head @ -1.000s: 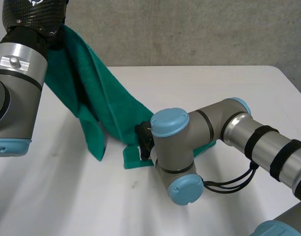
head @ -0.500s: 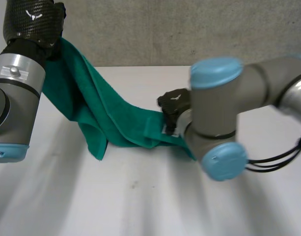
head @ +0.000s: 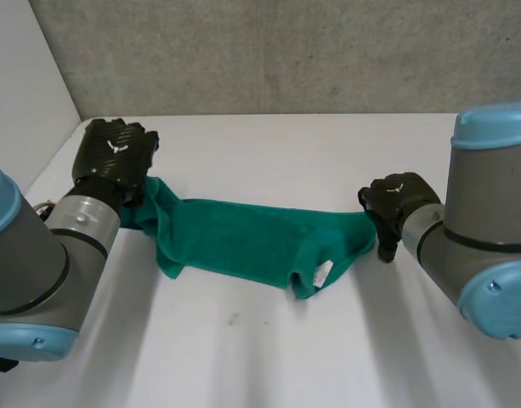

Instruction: Fold the towel.

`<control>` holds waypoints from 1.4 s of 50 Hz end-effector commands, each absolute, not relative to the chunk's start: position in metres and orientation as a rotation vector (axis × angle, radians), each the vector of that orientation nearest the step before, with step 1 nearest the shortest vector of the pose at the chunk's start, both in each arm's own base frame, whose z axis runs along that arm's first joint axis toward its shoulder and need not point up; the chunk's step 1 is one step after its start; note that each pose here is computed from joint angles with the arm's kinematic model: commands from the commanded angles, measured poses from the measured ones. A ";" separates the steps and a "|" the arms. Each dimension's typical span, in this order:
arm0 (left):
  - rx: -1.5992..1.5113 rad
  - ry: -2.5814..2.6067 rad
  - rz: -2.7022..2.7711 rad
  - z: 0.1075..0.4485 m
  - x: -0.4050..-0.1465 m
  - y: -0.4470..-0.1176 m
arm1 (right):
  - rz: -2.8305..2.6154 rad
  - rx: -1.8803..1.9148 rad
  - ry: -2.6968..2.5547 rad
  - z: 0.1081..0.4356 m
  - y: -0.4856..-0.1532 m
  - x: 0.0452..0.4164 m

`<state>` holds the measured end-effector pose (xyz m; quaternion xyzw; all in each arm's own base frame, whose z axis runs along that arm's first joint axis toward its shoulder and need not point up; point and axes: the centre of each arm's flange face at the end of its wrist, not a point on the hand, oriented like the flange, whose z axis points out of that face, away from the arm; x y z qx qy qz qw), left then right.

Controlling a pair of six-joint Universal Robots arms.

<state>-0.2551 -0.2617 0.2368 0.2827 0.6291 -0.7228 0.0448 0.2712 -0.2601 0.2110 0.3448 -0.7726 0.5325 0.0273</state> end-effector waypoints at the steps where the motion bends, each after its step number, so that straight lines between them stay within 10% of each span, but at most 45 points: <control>1: 0.855 1.921 -2.207 0.237 -0.254 -0.265 | 1.846 0.817 -2.618 0.234 -0.239 0.268; 21: 0.842 1.924 -2.204 0.236 -0.253 -0.266 | 1.927 1.065 -2.654 0.213 -0.159 0.344; 44: 0.814 1.943 -2.190 0.235 -0.247 -0.269 | 1.860 1.192 -2.184 0.157 -0.200 0.375; 59: 0.699 1.859 -2.215 0.269 -0.220 -0.275 | 2.024 0.933 -1.924 0.320 -0.246 0.278; 70: 0.764 2.054 -2.005 0.255 -0.201 -0.256 | 1.457 1.238 -1.988 0.296 -0.232 0.225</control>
